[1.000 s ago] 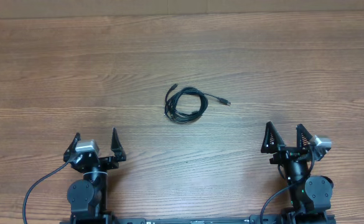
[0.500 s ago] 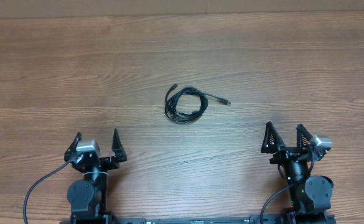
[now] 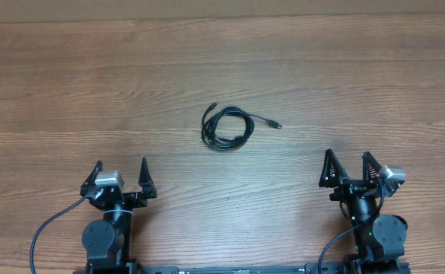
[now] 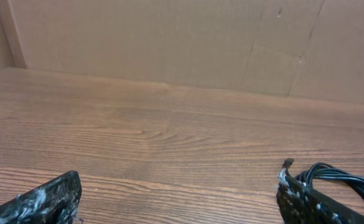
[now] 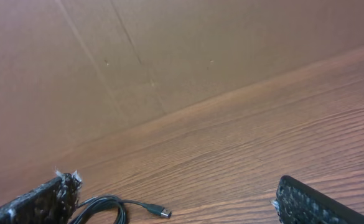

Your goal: Untangle cables

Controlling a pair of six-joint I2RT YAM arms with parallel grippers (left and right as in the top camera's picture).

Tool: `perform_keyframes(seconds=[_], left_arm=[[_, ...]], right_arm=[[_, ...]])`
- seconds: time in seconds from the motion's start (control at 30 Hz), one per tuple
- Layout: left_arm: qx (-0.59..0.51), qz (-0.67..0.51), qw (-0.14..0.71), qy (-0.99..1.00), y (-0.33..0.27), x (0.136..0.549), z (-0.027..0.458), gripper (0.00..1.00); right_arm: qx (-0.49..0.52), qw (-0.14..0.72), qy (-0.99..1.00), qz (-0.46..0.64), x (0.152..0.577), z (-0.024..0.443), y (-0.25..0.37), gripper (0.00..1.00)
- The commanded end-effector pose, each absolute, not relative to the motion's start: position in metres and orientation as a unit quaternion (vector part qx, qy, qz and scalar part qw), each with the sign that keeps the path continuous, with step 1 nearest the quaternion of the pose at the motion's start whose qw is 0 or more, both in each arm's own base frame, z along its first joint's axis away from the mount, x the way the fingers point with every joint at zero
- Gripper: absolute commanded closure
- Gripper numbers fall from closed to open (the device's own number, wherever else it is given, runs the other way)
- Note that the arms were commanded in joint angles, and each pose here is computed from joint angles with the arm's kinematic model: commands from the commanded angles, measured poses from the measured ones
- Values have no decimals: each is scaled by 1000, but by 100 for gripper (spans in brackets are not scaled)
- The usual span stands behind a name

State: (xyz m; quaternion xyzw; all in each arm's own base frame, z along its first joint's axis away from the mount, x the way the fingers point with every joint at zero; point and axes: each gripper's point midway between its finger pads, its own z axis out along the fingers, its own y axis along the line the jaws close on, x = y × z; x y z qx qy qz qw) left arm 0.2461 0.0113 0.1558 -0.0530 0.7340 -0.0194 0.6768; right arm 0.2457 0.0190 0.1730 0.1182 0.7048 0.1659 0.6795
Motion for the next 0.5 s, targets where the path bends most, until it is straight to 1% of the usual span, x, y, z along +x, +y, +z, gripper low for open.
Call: perform_keyframes(seconds=[0.0,0.27,0.47], left_arm=[[-33,-19,691,722,6,243,175,1],[-17,-3,697,717,6,234,206,0],[-7,9,675,738,6,228,219,0]], right_arm=[[119,680,704,166,246,171,19,0],[119,680,704,166,246,171,19,0],[119,680,704,166,246,171,19,0]])
